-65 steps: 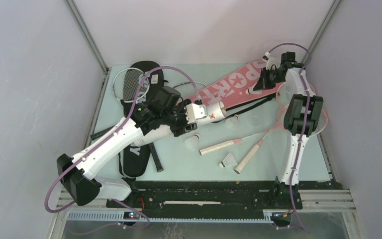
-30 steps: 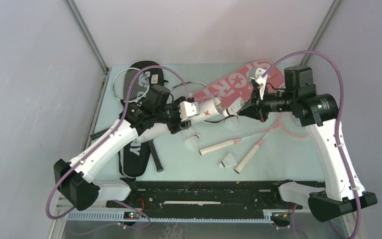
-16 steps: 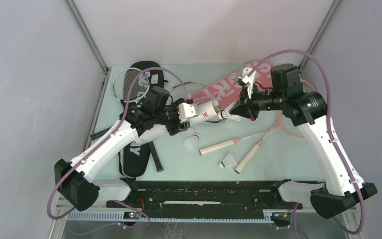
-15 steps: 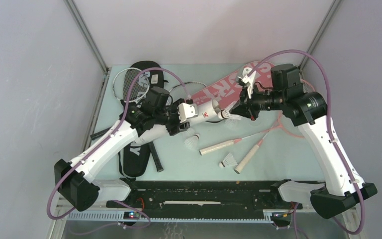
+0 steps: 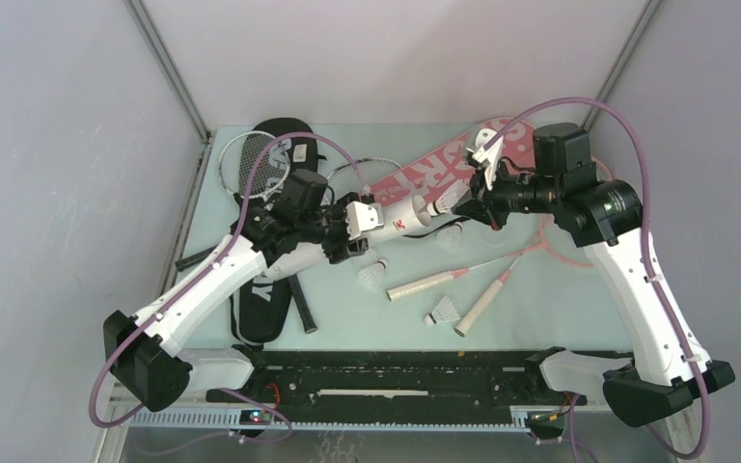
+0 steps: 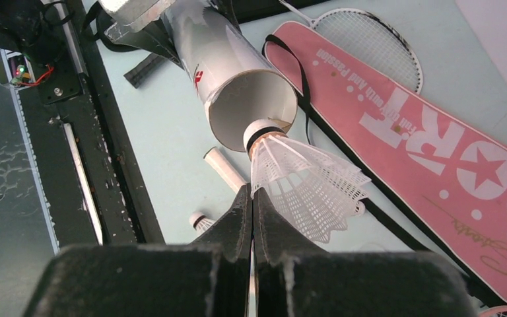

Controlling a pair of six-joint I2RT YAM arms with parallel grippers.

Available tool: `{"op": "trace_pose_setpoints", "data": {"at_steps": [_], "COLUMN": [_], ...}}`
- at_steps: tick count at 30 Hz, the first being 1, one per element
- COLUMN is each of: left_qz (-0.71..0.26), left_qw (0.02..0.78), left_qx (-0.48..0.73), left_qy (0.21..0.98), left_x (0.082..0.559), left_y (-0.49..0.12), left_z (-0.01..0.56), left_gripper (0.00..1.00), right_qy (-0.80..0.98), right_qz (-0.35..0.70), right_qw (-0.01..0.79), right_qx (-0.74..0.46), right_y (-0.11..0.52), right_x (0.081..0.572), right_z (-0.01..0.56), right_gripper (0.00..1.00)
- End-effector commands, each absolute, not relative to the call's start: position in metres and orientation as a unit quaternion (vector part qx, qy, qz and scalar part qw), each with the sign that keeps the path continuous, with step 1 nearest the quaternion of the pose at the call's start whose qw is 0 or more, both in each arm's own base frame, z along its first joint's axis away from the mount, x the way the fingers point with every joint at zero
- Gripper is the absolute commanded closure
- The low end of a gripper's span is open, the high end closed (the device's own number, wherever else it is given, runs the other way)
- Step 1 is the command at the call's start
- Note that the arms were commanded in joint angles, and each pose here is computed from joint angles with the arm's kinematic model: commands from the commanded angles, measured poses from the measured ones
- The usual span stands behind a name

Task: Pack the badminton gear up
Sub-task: Place the shuttlecock at the shuttle tube.

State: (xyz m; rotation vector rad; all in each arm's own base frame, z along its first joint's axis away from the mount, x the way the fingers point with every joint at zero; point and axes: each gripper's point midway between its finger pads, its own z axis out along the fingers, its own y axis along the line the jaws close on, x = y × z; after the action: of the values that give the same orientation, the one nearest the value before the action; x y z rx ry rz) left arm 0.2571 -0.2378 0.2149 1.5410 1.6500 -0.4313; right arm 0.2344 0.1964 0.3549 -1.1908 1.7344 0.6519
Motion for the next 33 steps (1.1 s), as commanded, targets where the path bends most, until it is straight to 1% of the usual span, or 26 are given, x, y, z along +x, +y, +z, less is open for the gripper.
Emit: {"op": "trace_pose_setpoints", "data": {"at_steps": [1,6,11,17,19,23,28,31,33], "left_qz": [-0.18,-0.188,-0.19,-0.19,-0.189,-0.186,-0.184,-0.184,-0.186], "left_qw": [0.438,0.438,0.44,0.441,0.44,0.441,0.44,0.44,0.442], "left_qx": [0.619,0.619,0.618,0.621,0.622,0.626,0.628,0.628,0.627], "left_qy": [0.626,0.625,0.623,0.62,0.619,0.616,0.615,0.615,0.615], "left_x": [0.254,0.253,0.253,0.251,0.251,0.251,0.25,0.25,0.249], "left_y": [-0.244,-0.247,-0.248,-0.247,-0.247,-0.246,-0.245,-0.244,-0.245], "left_z": [0.229,0.23,0.232,0.232,0.231,0.23,0.228,0.228,0.23], "left_gripper": [0.4,0.39,0.4,0.4,0.4,0.4,0.4,0.4,0.4], "right_qy": [0.68,0.677,0.675,0.669,0.658,0.641,0.626,0.621,0.623], "right_qz": [0.282,0.304,0.365,0.404,0.427,0.456,0.471,0.476,0.473], "right_qw": [0.462,0.448,0.411,0.38,0.365,0.35,0.349,0.346,0.345], "right_qx": [-0.494,-0.498,-0.491,-0.496,-0.501,-0.509,-0.514,-0.518,-0.52], "right_y": [0.206,0.22,0.237,0.247,0.25,0.25,0.246,0.246,0.246], "right_x": [0.23,0.23,0.225,0.222,0.215,0.207,0.201,0.198,0.198], "right_z": [0.366,0.356,0.343,0.331,0.33,0.331,0.337,0.337,0.334], "right_gripper": [1.0,1.0,1.0,1.0,0.92,0.74,0.49,0.4,0.37]}}
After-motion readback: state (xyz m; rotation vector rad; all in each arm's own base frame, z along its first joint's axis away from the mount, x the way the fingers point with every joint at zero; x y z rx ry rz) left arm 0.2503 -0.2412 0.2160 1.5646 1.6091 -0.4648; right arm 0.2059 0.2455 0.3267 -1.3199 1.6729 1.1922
